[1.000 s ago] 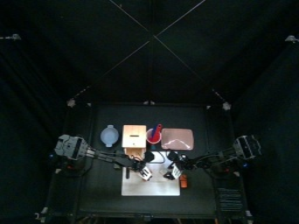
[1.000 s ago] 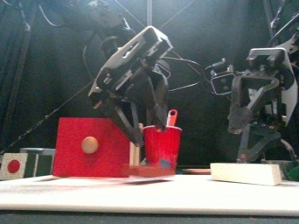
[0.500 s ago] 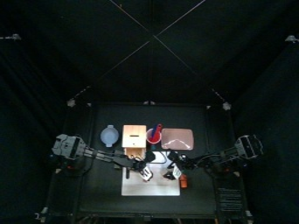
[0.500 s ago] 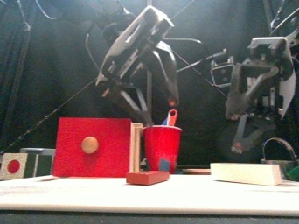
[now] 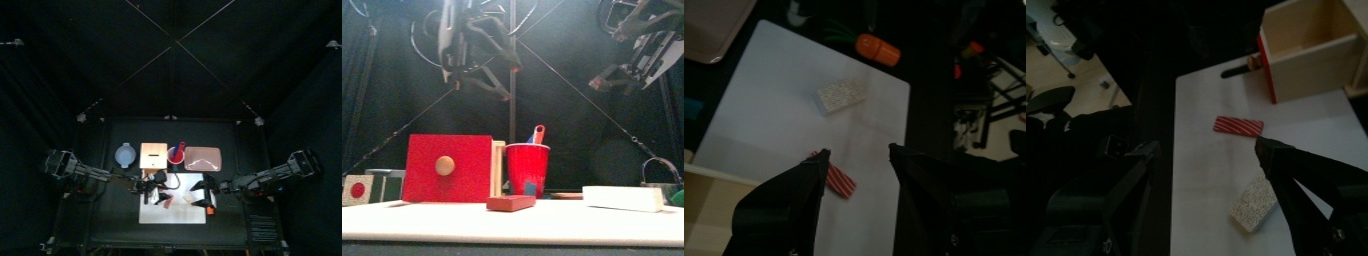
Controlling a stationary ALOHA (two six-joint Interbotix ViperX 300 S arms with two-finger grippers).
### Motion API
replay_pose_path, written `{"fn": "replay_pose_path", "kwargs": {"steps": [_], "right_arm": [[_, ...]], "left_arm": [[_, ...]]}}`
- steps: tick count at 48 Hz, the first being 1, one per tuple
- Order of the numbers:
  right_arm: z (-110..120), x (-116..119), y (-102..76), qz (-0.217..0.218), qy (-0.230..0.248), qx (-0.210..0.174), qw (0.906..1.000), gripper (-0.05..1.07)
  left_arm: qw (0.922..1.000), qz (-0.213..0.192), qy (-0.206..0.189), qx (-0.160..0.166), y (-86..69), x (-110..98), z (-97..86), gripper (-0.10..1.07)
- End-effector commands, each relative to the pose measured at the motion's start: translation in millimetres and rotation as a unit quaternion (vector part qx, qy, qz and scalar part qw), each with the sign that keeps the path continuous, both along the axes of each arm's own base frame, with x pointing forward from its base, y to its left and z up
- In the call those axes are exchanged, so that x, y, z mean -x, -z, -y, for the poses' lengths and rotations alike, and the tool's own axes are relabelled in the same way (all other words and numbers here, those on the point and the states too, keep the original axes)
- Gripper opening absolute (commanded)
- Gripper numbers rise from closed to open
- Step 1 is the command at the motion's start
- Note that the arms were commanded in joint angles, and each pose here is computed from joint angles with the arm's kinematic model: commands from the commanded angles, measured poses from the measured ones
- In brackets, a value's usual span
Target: Pull apart salmon sushi and put rice into drawer
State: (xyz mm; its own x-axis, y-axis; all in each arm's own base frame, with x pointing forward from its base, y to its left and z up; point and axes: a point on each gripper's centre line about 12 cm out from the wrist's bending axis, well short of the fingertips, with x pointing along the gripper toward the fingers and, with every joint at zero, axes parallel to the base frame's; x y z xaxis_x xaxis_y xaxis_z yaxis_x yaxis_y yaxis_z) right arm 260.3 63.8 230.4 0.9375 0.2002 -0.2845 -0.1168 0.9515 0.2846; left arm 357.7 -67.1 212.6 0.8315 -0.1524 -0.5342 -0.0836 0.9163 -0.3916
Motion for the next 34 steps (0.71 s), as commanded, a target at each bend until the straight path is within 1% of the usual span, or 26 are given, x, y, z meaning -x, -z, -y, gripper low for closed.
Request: {"fn": "replay_pose_path", "kwargs": {"steps": [1,4,8,14,17,27,34], "right_arm": [[0.4,2.7,-9.4,0.023,-0.004,0.005,0.9997,1.04],[0.8,4.8,-8.6,0.024,-0.006,0.007,0.9997,1.04],[1.7,5.6,-7.2,0.022,-0.003,0.004,0.9998,1.04],[2.2,6.4,-5.2,0.017,0.000,-0.001,0.9999,1.04],[2.9,6.6,-3.6,0.014,0.003,-0.003,0.9999,1.04],[5.9,7.3,-0.8,0.008,0.013,-0.013,0.9998,1.04],[7.8,7.3,0.8,0.005,0.018,-0.016,0.9997,1.04]], "left_arm": [[0.9992,0.036,0.018,-0.003,-8.3,12.9,-1.4,0.86],[0.9982,0.047,0.033,-0.015,-6.1,22.1,-2.8,0.86],[0.9969,0.062,0.041,-0.026,-8.3,30.3,-6.8,0.86],[0.9950,0.083,0.042,-0.037,-15.1,39.1,-14.3,0.86],[0.9941,0.091,0.042,-0.041,-16.1,43.8,-17.7,0.86],[0.9927,0.105,0.039,-0.045,-12.6,49.2,-27.1,0.86],[0.9927,0.106,0.035,-0.047,-10.3,50.3,-30.9,0.86]]}}
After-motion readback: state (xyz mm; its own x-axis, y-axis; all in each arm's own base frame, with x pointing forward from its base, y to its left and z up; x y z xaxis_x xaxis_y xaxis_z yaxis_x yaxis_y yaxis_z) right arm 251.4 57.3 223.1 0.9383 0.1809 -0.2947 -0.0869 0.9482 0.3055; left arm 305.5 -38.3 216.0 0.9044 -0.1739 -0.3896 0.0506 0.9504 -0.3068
